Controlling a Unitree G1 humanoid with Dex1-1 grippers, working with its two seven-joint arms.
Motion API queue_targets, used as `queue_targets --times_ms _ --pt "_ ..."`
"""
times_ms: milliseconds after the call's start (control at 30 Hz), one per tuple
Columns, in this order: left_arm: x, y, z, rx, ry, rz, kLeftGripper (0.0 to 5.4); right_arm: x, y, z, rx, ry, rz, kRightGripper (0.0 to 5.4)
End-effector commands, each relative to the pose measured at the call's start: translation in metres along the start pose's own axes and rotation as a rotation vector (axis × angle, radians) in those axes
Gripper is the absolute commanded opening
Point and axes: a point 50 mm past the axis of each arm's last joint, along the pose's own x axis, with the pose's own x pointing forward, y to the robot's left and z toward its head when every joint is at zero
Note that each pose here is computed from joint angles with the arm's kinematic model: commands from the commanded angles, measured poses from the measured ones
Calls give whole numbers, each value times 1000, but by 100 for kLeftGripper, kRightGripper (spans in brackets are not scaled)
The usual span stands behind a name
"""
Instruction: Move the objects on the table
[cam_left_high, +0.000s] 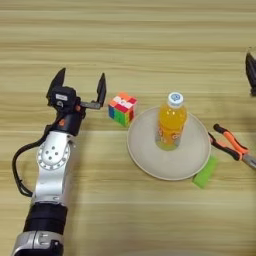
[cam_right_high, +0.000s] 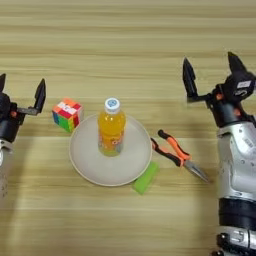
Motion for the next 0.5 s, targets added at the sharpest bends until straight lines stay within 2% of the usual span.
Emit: queue_targets --times_ms 33,333,500 --pt "2 2 1 6 -8 -4 540 -6 -2 -17 -6 40 -28 539" --pt "2 4 0 9 -1 -3 540 -13 -6 -37 5 71 -75 539" --pt "2 4 0 10 0 -4 540 -13 -7 -36 9 60 -59 539"
